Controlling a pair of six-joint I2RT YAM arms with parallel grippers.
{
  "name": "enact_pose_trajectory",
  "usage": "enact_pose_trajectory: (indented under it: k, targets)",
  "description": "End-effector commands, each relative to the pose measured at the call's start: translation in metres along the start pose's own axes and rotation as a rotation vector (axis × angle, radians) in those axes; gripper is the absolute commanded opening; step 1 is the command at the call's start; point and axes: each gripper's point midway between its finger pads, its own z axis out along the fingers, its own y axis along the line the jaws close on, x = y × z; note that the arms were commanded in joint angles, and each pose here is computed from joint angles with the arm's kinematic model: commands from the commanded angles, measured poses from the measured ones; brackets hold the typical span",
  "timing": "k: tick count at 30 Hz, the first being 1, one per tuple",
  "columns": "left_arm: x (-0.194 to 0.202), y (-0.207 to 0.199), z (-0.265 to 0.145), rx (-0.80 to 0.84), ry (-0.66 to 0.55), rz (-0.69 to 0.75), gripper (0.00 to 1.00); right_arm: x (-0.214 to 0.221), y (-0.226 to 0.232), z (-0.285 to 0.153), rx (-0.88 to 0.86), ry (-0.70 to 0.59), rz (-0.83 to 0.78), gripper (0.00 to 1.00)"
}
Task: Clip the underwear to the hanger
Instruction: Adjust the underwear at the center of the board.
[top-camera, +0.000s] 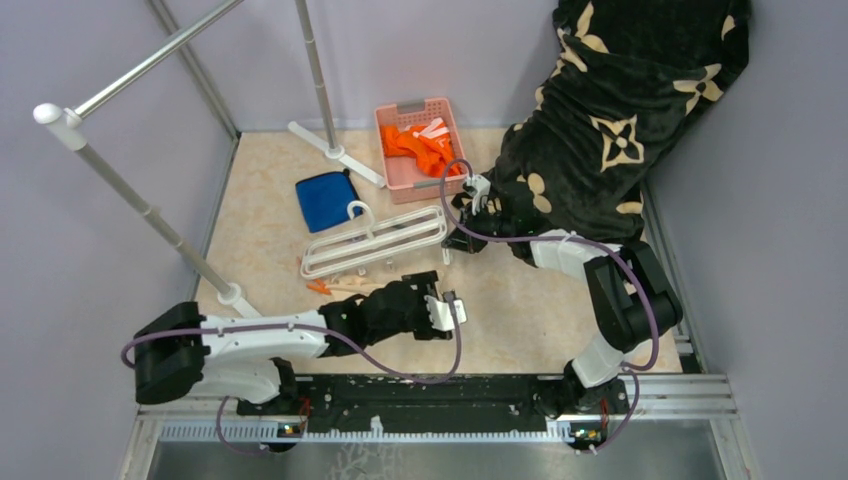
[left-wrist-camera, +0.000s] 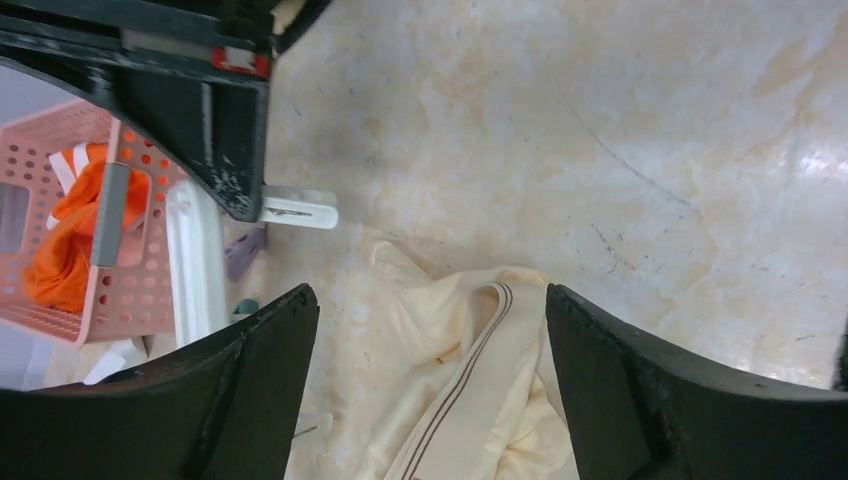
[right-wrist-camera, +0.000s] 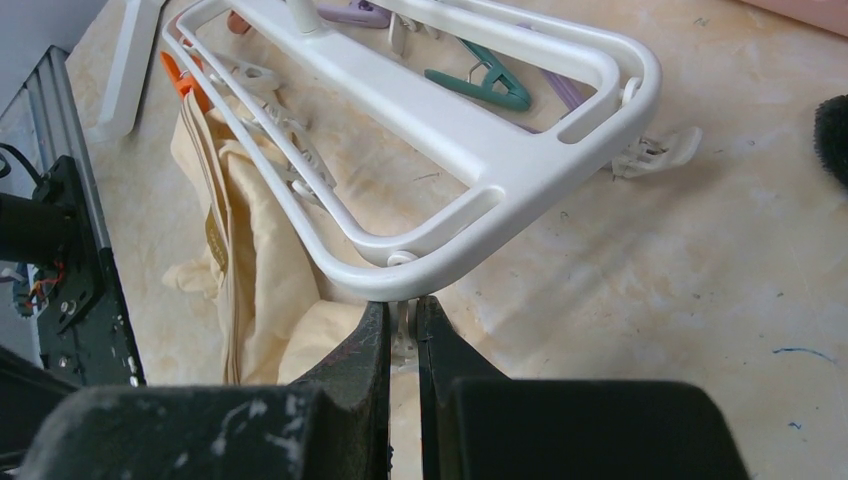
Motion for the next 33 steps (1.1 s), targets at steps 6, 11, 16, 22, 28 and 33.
enact_pose_trajectory:
  k: [6,11,16,22,28,33]
  targets:
    - [-0.028,0.022,-0.034,0.057,-0.185,-0.13,0.9,-0.034,0.008,0.007,-0.03,-0.068,-0.087,0.0]
    - [-0.027,0.039,-0.047,0.124,-0.26,-0.174,0.87,-0.032,0.009,0.009,-0.034,-0.064,-0.083,0.0]
    - [-0.009,0.031,-0.045,0.264,-0.213,-0.142,0.83,-0.032,0.011,0.011,-0.04,-0.06,-0.081,0.0]
    - [0.006,0.022,-0.032,0.399,-0.194,-0.165,0.72,-0.032,0.013,0.014,-0.047,-0.058,-0.085,0.0]
    - [0.023,0.012,-0.018,0.497,-0.142,-0.141,0.76,-0.033,0.015,0.015,-0.053,-0.056,-0.09,0.0]
    - [0.037,0.003,-0.013,0.519,-0.12,-0.129,0.77,-0.032,0.017,0.016,-0.059,-0.056,-0.094,0.0]
